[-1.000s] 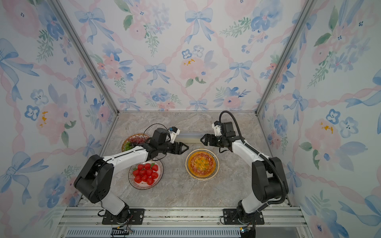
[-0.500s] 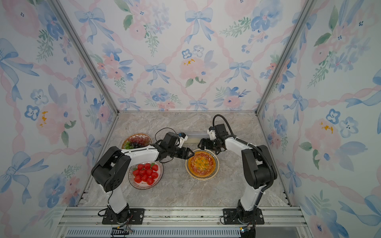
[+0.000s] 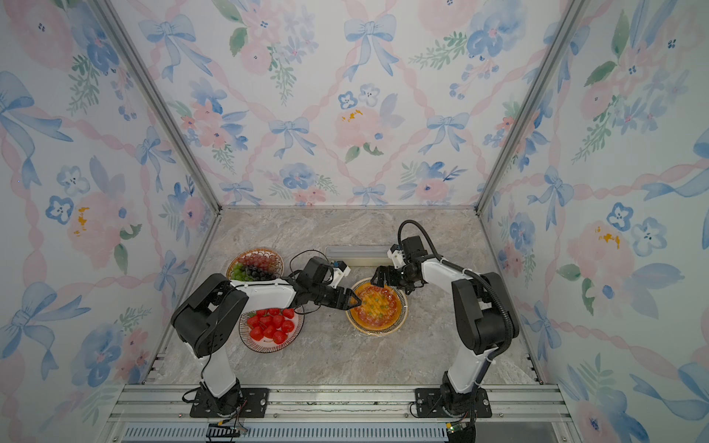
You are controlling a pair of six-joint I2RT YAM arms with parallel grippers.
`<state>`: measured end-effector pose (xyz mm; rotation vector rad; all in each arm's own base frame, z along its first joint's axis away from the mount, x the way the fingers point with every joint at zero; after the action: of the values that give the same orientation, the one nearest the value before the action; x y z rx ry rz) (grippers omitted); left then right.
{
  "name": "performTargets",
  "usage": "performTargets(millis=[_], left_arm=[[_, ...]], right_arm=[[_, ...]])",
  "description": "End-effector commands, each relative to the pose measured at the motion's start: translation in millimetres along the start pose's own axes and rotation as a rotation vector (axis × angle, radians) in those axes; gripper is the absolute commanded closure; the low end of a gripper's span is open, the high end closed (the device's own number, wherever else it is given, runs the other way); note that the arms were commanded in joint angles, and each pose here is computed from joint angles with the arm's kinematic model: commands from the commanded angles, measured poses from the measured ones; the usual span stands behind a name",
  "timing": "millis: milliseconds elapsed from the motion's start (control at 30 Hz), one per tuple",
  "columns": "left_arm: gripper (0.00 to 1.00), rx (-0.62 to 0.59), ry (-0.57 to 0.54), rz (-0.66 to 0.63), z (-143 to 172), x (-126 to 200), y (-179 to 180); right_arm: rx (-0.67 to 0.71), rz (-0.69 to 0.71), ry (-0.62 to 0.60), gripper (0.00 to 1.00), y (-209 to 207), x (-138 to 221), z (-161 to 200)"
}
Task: Wrap the plate with plastic wrap
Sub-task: Cover the plate with plastic wrap.
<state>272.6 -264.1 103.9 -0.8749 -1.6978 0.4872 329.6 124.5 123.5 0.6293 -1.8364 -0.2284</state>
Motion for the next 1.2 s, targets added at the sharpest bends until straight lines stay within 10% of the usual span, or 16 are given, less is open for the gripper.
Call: performTargets(millis=[0, 567, 1167], left_arm=[[0.24, 0.011, 0.002, 0.071, 4.4, 4.9, -9.0], [0.29, 0.039, 0.008, 0.199, 3.4, -1.1, -19.7], [0.30, 0.091, -0.136, 0.029, -5.1, 28.6, 14.1]], right_arm=[[-0.021, -0.042, 0.026, 0.01, 4.3, 8.9, 12.3], [-0.208, -0.237, -0.105, 0.11, -15.6, 32.5, 33.1], [-0.189, 0.080, 0.044, 0.03, 17.9, 89.3, 78.9]])
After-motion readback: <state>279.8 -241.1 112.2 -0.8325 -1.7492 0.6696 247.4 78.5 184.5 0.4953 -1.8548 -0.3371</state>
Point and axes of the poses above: each gripper's point midway between its finger pads, its own x axis back along the fingers, its own y axis along the line the jaws close on, z = x × y, the point moved 9 cm from there along x, back along the fingers, and after that the axes turned 8 degrees about x, right-handed, at the moved point
